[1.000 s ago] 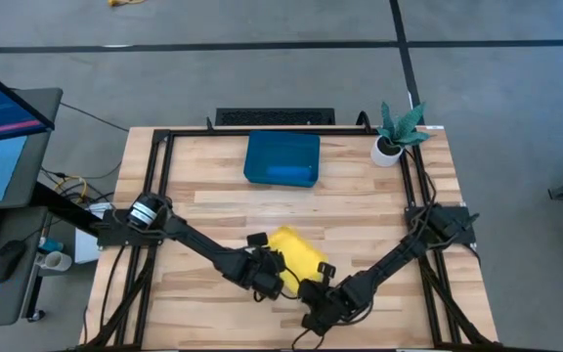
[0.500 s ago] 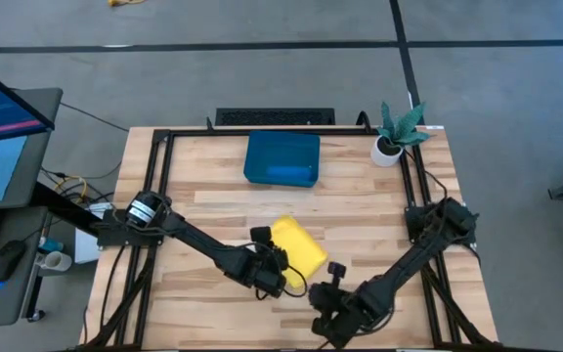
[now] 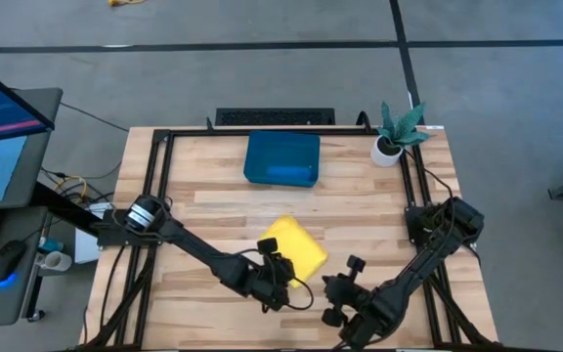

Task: Roll microfiber towels into tight, uniform cylinder then place into a basket
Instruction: Roll the yellow microfiber cloth

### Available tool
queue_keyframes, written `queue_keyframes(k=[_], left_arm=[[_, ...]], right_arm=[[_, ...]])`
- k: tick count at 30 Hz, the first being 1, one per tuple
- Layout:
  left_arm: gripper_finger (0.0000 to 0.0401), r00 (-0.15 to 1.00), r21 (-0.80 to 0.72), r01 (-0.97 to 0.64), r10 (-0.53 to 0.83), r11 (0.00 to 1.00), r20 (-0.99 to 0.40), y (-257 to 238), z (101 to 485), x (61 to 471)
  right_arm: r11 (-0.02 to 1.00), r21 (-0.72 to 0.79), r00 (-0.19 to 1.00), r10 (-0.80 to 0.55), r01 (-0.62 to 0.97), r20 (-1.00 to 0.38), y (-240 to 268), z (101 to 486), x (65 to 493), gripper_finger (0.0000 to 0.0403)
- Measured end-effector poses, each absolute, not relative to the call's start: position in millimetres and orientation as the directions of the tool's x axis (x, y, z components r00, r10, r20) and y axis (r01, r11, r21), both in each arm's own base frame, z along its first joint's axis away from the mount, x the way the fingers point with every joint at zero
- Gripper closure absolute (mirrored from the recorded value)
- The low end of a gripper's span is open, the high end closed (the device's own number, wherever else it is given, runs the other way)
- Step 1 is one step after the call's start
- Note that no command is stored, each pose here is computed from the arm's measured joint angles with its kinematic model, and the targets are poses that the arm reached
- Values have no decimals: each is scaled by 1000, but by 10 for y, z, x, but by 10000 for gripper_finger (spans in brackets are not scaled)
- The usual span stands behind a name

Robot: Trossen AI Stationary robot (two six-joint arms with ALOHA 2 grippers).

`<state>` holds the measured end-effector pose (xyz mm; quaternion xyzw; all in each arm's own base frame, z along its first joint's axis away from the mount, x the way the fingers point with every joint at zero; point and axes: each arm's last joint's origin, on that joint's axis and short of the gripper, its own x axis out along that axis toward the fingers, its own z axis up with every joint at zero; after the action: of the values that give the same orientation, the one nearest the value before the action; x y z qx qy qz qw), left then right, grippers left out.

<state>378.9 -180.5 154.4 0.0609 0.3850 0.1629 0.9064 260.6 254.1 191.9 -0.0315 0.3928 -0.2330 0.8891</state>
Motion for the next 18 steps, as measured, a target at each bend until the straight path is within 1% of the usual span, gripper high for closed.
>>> queue_keyframes(k=[4,6,11,16,18], left_arm=[[269,672,229,-287,366,930,-644,-1768,1452,3847],[269,661,239,-287,372,928,-651,-1742,1397,3833],[269,664,210,-263,334,942,-669,-1753,1344,3807],[269,621,122,-120,170,985,-766,-1795,1280,3764],[269,604,115,-89,145,989,-783,-1796,1241,3735]], right_arm=[[890,-231,586,-435,392,-683,2544,1920,2613,382],[891,-227,588,-433,393,-683,2547,1921,2615,380],[892,-223,590,-431,394,-683,2549,1921,2618,380],[892,-222,588,-430,393,-685,2549,1921,2619,382],[892,-222,588,-430,393,-685,2549,1921,2619,381]])
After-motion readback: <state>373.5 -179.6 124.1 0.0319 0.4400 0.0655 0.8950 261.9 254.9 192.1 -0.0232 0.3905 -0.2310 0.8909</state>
